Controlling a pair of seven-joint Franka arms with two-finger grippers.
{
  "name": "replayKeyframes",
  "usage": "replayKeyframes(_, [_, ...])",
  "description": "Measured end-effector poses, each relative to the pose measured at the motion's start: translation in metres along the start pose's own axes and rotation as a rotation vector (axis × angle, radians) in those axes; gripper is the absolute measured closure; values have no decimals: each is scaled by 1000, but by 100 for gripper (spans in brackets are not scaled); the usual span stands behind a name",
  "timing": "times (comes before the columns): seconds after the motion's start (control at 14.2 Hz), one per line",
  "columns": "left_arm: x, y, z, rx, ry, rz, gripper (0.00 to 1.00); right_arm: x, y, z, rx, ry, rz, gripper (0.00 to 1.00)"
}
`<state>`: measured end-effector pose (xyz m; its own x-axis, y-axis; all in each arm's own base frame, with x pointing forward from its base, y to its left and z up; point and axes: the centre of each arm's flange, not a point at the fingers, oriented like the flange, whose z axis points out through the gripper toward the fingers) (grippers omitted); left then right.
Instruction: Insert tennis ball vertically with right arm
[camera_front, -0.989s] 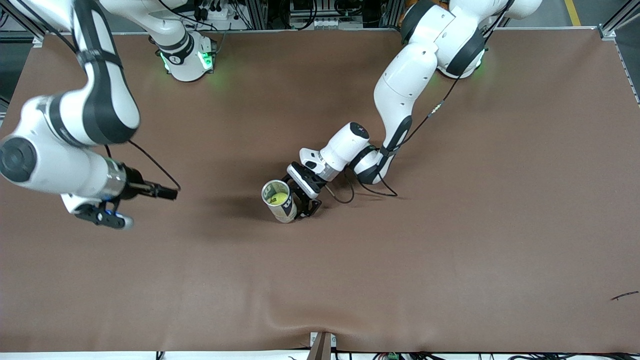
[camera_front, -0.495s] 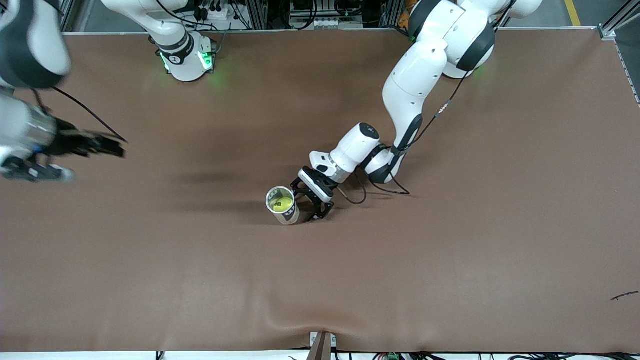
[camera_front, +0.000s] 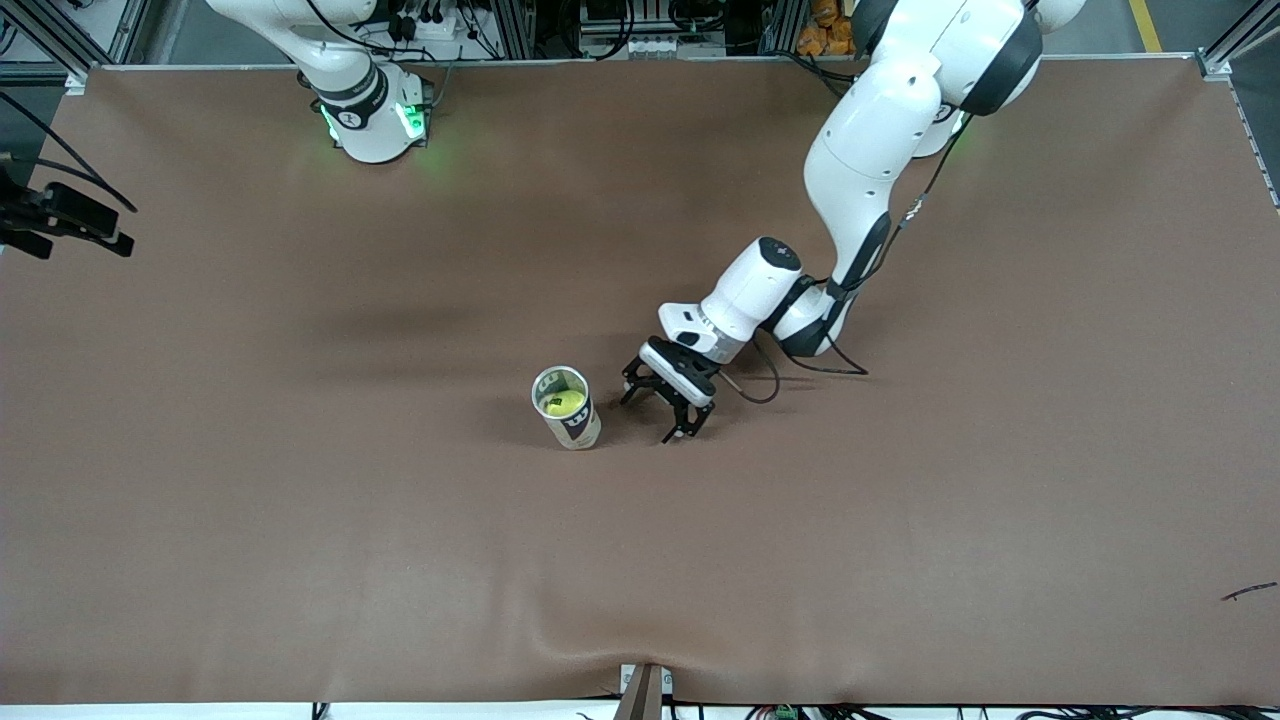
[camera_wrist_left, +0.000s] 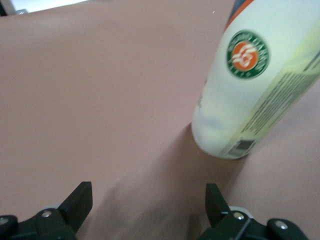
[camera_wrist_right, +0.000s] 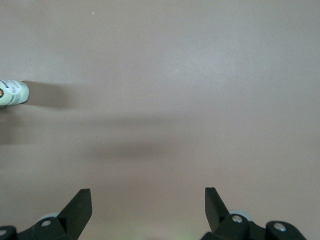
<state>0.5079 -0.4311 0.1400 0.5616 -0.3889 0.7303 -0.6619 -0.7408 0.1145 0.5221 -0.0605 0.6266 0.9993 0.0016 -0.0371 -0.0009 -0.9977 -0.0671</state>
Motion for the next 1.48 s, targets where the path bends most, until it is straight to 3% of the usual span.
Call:
replayKeyframes(0.14, [2,-21,-7,25,-12,-30,0,-3,-12,-5,0,-29,-21,0])
replayKeyframes(0.35, [25,-67,-18,91,-103,-98,0,-8,-21,-13,-2,-54,-36,0])
replayKeyframes(0.99, [132,-207,-68,262,-425,-268,0,-10,-18,-33,-36,-23,-71,0])
replayKeyframes(1.48, [161,-272,-135,333,-528,-370,0,-7,-15,-36,-56,0,-66,0])
